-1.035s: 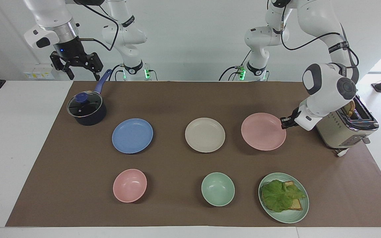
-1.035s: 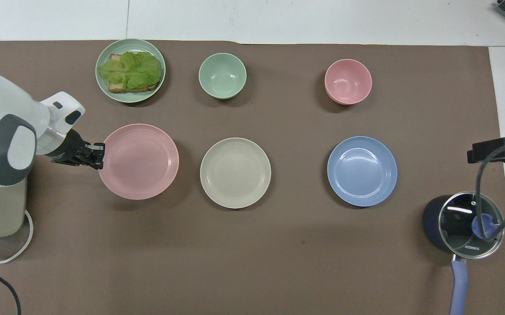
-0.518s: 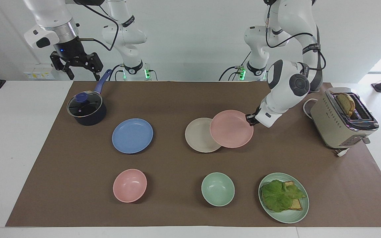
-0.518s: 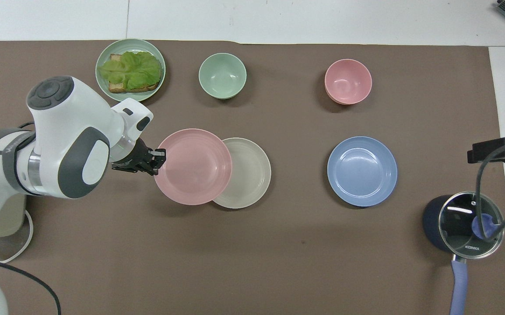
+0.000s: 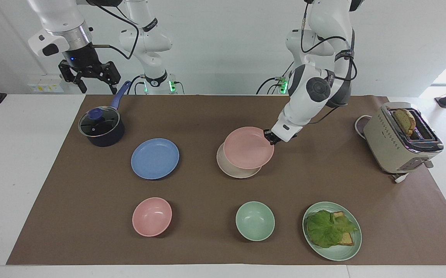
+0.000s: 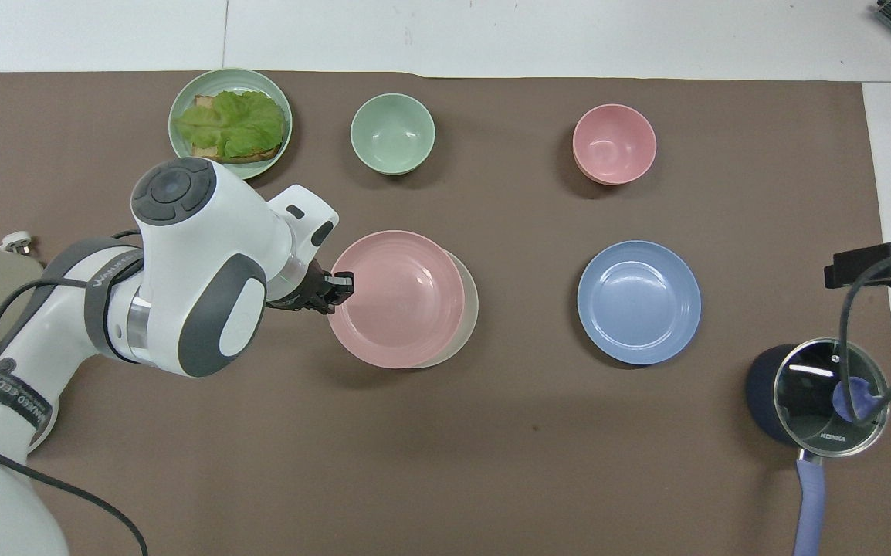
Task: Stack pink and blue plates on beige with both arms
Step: 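Open the left gripper to release the pink plate and lift away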
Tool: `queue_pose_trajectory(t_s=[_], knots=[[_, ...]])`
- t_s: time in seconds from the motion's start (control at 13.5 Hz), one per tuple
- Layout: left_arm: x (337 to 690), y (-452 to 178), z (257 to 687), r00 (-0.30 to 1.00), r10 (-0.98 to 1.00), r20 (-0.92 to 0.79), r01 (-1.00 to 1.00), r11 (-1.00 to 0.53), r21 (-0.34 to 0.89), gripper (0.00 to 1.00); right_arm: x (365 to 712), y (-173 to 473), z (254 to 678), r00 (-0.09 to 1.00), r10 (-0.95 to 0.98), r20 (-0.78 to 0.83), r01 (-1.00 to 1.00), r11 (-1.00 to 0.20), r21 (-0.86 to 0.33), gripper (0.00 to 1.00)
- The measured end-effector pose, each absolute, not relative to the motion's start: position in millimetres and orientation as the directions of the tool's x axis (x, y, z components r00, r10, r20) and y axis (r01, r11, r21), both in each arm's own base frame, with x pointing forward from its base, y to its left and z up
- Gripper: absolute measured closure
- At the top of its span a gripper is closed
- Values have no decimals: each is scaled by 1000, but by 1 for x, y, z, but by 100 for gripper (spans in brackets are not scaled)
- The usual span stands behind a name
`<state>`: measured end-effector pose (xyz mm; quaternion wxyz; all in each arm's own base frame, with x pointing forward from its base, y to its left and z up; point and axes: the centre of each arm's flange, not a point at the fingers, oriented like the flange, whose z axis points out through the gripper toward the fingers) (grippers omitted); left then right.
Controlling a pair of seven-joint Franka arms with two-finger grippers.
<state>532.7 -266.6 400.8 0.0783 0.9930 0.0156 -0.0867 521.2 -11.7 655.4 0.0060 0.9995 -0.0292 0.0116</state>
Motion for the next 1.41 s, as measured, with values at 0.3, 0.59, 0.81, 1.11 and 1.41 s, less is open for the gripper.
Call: queue_pose_trajectory(t_s=[0.3, 0.59, 0.81, 1.11, 1.41], knots=[[522, -280, 375, 991, 12, -132, 34, -985, 167, 96, 521, -12, 655, 998, -58, 24, -58, -998, 11, 0], [521, -281, 368, 992, 13, -125, 34, -985, 168, 96, 521, -12, 655, 998, -58, 24, -58, -998, 11, 0], [521, -281, 369, 993, 14, -121, 35, -985, 169, 78, 521, -12, 655, 998, -58, 24, -58, -998, 11, 0], [522, -281, 369, 993, 16, -116, 36, -985, 171, 32, 521, -12, 655, 998, -58, 24, -58, -998, 11, 0], [526, -274, 370, 993, 28, -112, 47, -985, 168, 0, 521, -12, 655, 998, -58, 24, -58, -998, 11, 0]])
